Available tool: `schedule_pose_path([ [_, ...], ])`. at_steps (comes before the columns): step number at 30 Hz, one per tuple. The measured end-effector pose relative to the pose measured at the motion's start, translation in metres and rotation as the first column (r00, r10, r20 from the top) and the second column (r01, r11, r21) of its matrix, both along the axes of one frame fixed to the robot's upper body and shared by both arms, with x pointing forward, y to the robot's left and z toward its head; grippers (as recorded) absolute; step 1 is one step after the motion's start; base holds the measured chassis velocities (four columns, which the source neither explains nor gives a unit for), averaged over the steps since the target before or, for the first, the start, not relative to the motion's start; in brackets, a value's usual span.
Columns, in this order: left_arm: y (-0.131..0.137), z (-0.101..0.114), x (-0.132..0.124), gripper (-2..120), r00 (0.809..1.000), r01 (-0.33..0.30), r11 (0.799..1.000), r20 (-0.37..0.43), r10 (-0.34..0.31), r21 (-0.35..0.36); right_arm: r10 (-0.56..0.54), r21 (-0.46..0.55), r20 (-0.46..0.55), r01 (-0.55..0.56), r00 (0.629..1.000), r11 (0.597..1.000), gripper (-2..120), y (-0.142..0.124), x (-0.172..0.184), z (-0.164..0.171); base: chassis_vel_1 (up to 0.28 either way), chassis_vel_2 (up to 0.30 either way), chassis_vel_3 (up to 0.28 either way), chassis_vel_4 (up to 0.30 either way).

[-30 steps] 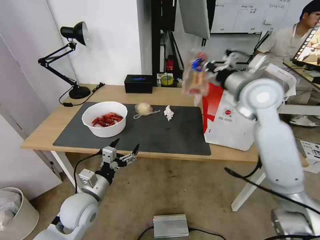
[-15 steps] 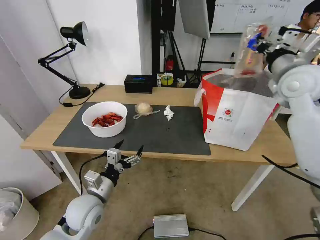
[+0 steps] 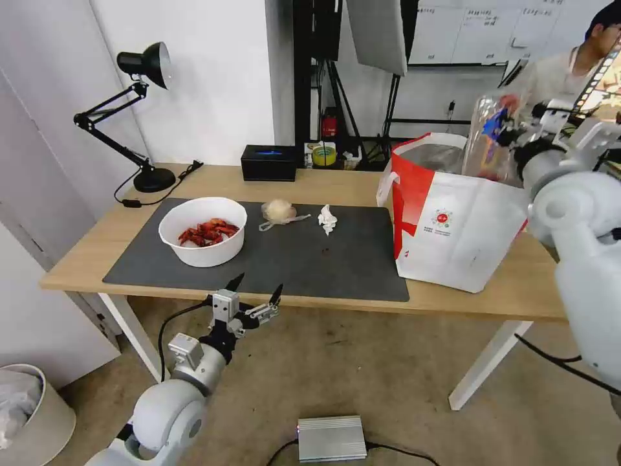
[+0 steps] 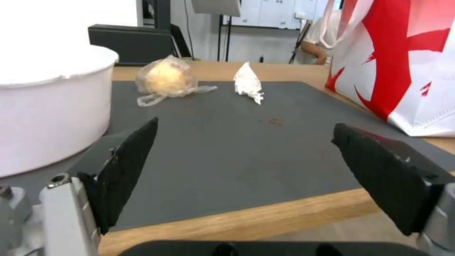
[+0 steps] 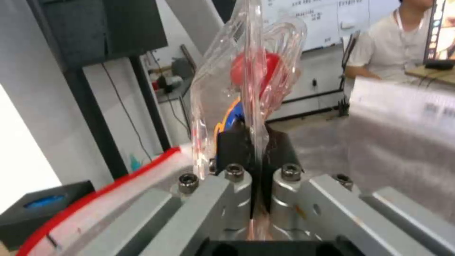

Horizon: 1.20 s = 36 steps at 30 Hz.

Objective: Pick up the trash from the table and place it into the takeout bag.

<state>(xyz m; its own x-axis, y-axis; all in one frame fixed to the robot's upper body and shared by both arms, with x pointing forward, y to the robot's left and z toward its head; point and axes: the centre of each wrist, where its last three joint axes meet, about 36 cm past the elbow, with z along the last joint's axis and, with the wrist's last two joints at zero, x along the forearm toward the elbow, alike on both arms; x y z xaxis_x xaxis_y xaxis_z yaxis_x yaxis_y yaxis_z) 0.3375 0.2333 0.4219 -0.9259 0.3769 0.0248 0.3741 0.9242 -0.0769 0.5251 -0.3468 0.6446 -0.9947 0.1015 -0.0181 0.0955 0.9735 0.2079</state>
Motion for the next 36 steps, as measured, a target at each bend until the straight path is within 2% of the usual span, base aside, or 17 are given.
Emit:
schedule_pose_path([
  [11,0.011,0.006,-0.001,100,1.0,-0.007,1.0,0.009,0.007,0.025,0.004,0.046,-0.02,-0.003,1.0,0.999,3,0.013,-0.01,-0.007,0.0,0.0,0.0,0.0],
  [12,0.012,0.006,-0.001,100,1.0,-0.007,1.0,0.007,0.007,0.026,0.004,0.054,-0.03,-0.002,1.0,0.999,9,0.015,-0.013,-0.008,0.0,0.0,0.0,0.0],
  [14,0.012,0.005,-0.001,100,1.0,-0.006,1.0,0.006,0.006,0.027,0.004,0.063,-0.038,-0.002,0.999,0.998,12,0.016,-0.017,-0.009,0.0,0.0,0.0,0.0],
  [16,0.01,0.004,0.0,100,1.0,0.0,1.0,0.004,0.0,0.026,0.006,0.068,-0.053,-0.003,0.999,0.998,23,0.017,-0.026,-0.012,0.0,0.0,0.0,0.0],
  [17,0.01,0.004,0.0,100,1.0,0.0,1.0,0.004,0.0,0.026,0.006,0.068,-0.053,-0.003,0.999,0.998,23,0.017,-0.026,-0.012,0.0,0.0,0.0,0.0],
  [20,0.007,0.005,0.002,100,1.0,0.008,1.0,0.005,-0.009,0.025,-0.001,0.056,-0.064,0.005,0.998,0.998,37,0.012,-0.034,-0.014,0.0,0.0,0.0,0.0],
  [21,0.007,0.005,0.002,100,1.0,0.008,1.0,0.005,-0.009,0.025,-0.001,0.056,-0.064,0.005,0.998,0.998,37,0.012,-0.034,-0.014,0.0,0.0,0.0,0.0],
  [24,0.006,0.004,0.002,100,1.0,0.012,1.0,0.003,-0.012,0.025,-0.005,0.05,-0.065,0.008,0.998,0.999,51,0.006,-0.039,-0.013,0.0,0.0,0.0,0.0],
  [25,0.006,0.004,0.002,100,1.0,0.012,1.0,0.003,-0.012,0.025,-0.005,0.05,-0.065,0.008,0.998,0.999,51,0.006,-0.039,-0.013,0.0,0.0,0.0,0.0],
  [28,0.006,0.004,0.001,100,1.0,0.012,1.0,0.002,-0.012,0.026,0.009,0.049,-0.062,-0.006,0.998,0.999,65,0.005,-0.044,-0.01,0.0,0.0,0.0,0.0],
  [29,0.006,0.004,0.001,100,1.0,0.012,1.0,0.002,-0.012,0.026,0.009,0.049,-0.062,-0.006,0.998,0.999,65,0.005,-0.044,-0.01,0.0,0.0,0.0,0.0],
  [31,0.005,0.005,0.001,100,1.0,0.013,1.0,0.002,-0.013,0.026,0.034,0.053,-0.051,-0.032,0.998,0.998,77,0.008,-0.049,-0.007,0.0,0.0,0.0,0.0],
  [33,0.005,0.005,0.0,100,1.0,0.013,1.0,0.003,-0.013,0.026,0.04,0.056,-0.048,-0.038,0.998,0.998,79,0.008,-0.049,-0.006,0.0,0.0,0.0,0.0],
  [36,0.006,0.006,-0.001,100,1.0,0.009,1.0,0.005,-0.009,0.025,0.122,0.091,0.014,-0.123,0.992,0.988,93,0.015,-0.058,0.002,0.0,0.0,0.0,0.0],
])
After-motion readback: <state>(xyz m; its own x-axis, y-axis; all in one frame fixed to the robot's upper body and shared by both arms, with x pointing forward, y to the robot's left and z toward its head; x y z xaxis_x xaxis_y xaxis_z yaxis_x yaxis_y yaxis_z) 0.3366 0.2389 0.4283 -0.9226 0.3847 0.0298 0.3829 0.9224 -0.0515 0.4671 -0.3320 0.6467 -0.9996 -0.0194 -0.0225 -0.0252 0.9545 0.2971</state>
